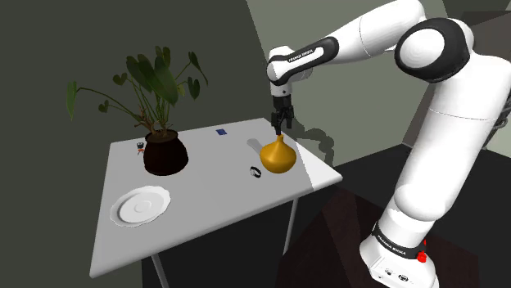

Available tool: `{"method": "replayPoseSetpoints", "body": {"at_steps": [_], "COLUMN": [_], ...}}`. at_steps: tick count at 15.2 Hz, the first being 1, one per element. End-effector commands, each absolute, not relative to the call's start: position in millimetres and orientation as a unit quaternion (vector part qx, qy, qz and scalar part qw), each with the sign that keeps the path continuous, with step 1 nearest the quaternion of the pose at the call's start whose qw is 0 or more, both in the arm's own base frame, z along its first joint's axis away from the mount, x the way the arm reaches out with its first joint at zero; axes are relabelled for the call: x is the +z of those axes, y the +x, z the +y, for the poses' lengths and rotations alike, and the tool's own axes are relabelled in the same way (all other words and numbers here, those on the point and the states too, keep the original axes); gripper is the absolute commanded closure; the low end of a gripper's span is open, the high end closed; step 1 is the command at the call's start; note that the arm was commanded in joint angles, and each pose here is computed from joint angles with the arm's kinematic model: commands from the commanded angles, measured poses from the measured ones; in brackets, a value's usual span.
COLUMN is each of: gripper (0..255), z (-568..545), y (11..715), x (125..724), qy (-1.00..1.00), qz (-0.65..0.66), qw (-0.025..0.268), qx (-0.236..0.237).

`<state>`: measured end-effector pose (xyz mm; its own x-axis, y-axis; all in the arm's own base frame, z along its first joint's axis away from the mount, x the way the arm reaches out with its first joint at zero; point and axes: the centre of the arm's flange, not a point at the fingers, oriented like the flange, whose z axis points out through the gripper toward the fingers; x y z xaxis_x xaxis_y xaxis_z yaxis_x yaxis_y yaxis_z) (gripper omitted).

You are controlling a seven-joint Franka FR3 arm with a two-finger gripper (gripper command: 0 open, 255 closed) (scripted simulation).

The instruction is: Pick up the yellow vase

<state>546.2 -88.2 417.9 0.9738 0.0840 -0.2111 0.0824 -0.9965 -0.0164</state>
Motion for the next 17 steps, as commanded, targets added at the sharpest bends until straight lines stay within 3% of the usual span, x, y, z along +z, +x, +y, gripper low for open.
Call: {"method": "replayPoseSetpoints", "body": {"at_steps": [1,12,13,17], "gripper": [0,0,255,255], "z": [-99.6,-109.7,-109.7,-109.6], "y": [567.5,586.0,585.1,585.0], "x": [409.0,360.0,360.1,360.2], "qy": [-0.994,-0.994,-0.994,-0.994], "qz": [-0.038,-0.035,-0.035,-0.035], "qw": [0.001,-0.001,-0.001,-0.001], "qx": [0.106,0.107,0.107,0.107]}}
